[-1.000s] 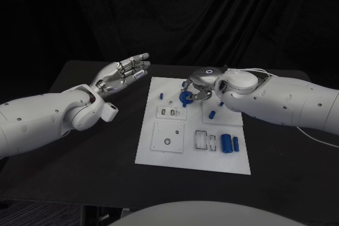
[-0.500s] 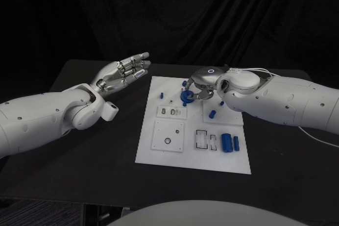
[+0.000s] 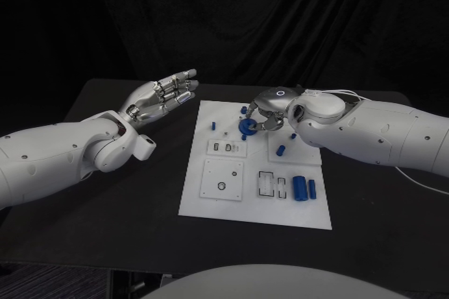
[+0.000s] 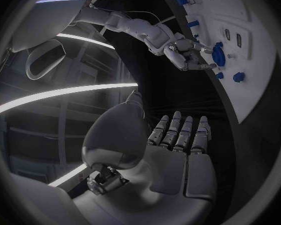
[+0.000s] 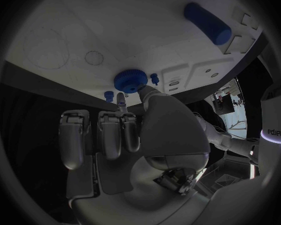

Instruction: Assemble the parts on the task board

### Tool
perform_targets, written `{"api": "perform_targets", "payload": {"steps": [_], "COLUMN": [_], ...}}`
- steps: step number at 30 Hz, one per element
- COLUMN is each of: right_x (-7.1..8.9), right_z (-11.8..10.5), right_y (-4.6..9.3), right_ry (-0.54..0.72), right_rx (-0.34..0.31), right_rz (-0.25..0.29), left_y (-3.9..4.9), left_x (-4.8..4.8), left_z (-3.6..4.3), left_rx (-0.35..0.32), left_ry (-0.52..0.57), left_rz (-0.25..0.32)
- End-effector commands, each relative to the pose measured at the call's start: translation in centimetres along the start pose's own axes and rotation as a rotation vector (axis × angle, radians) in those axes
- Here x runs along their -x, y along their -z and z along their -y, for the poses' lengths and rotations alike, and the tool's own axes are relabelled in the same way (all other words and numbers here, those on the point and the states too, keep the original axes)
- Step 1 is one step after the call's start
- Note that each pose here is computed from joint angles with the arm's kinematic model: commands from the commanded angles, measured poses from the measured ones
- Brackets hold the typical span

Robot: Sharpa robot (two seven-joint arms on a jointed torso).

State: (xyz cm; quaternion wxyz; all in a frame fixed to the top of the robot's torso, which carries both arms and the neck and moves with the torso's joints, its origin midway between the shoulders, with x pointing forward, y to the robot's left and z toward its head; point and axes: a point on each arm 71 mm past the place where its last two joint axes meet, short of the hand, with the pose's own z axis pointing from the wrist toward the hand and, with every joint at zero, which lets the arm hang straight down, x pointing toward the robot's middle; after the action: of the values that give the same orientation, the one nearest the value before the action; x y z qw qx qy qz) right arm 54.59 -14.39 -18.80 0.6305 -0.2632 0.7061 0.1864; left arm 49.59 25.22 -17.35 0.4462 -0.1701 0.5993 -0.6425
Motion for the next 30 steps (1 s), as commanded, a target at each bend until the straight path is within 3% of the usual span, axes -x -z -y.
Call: {"api": "perform_targets", "payload": {"steps": [1, 30], "right_x": [-0.08, -0.26], "right_z": [0.04, -0.05], "right_y": [0.09, 0.09], "right_ry": [-0.002, -0.015], "right_rx": [-0.003, 0.002], "right_rz": [0.013, -0.012], "left_y": [0.01, 0.17], "left_x": [-0.2, -0.12], "left_z": [0.17, 0.14], "left_rx": [-0.033, -0.029], "left_ry": [0.007, 0.007], "left_rz": [-0.015, -0.013]}}
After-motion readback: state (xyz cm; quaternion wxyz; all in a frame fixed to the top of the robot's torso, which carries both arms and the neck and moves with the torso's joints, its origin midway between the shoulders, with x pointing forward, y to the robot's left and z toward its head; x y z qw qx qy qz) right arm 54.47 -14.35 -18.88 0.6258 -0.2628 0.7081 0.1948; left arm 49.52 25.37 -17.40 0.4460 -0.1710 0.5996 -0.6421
